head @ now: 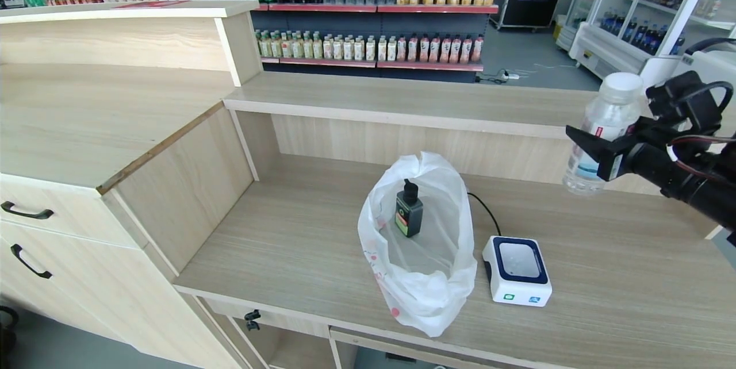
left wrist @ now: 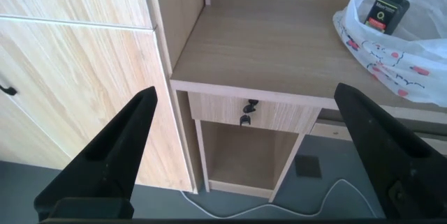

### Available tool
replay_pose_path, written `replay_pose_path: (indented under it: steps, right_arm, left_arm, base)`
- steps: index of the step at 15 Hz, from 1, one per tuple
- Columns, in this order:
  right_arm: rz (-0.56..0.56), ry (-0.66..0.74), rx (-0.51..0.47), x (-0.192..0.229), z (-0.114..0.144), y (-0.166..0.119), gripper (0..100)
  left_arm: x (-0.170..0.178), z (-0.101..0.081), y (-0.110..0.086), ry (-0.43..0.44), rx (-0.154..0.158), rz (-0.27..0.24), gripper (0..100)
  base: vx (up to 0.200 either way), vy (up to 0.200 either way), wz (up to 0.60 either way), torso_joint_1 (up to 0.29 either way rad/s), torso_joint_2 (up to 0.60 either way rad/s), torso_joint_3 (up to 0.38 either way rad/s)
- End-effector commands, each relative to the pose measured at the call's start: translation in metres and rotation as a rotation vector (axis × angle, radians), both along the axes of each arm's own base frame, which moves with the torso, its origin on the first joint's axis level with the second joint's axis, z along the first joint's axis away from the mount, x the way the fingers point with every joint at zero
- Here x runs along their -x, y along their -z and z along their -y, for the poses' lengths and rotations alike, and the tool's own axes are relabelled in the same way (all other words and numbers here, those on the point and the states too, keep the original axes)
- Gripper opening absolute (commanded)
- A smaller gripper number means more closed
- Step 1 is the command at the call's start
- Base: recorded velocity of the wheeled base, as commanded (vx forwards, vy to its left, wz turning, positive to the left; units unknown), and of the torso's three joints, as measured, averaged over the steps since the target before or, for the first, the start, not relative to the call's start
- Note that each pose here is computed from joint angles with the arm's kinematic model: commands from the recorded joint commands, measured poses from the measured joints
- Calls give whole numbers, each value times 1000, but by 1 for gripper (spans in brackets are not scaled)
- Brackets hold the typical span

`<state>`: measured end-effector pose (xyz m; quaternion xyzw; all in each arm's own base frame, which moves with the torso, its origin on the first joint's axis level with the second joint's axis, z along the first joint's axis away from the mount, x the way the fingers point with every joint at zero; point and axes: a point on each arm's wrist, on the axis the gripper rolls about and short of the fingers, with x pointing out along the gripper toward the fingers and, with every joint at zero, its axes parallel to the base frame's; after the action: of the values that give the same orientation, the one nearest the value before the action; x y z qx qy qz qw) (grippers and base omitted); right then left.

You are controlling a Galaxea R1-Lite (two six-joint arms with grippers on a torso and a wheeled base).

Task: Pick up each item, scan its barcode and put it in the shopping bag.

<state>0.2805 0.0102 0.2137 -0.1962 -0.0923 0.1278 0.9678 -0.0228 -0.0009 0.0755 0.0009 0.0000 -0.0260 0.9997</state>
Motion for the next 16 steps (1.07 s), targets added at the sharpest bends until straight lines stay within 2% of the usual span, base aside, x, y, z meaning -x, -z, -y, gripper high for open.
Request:
replay_pose_path:
  steps: [1,4,7,14,16]
  right_arm:
    - [-38,-128,61,-21,-6,27,0]
    - [37,-292,198,-25,-8,38,0]
    - [84,-376,304,-32,-6,48,0]
    - [87,-507,322,-36,-6,58,0]
    - [111,-541,400,-41,11,65,0]
  left_arm:
    - [0,0,0,0,0,-2,100]
    - [0,0,0,0,0,-2,100]
    - [0,0,0,0,0,-2,100]
    - [0,0,0,0,0,-2,100]
    - [0,0,0,0,-1,-1,100]
  base:
    - [0,0,0,0,0,0]
    - [0,0,0,0,0,0]
    - [0,0,0,0,0,0]
    - [0,0,0,0,0,0]
    - [0,0,0,0,0,0]
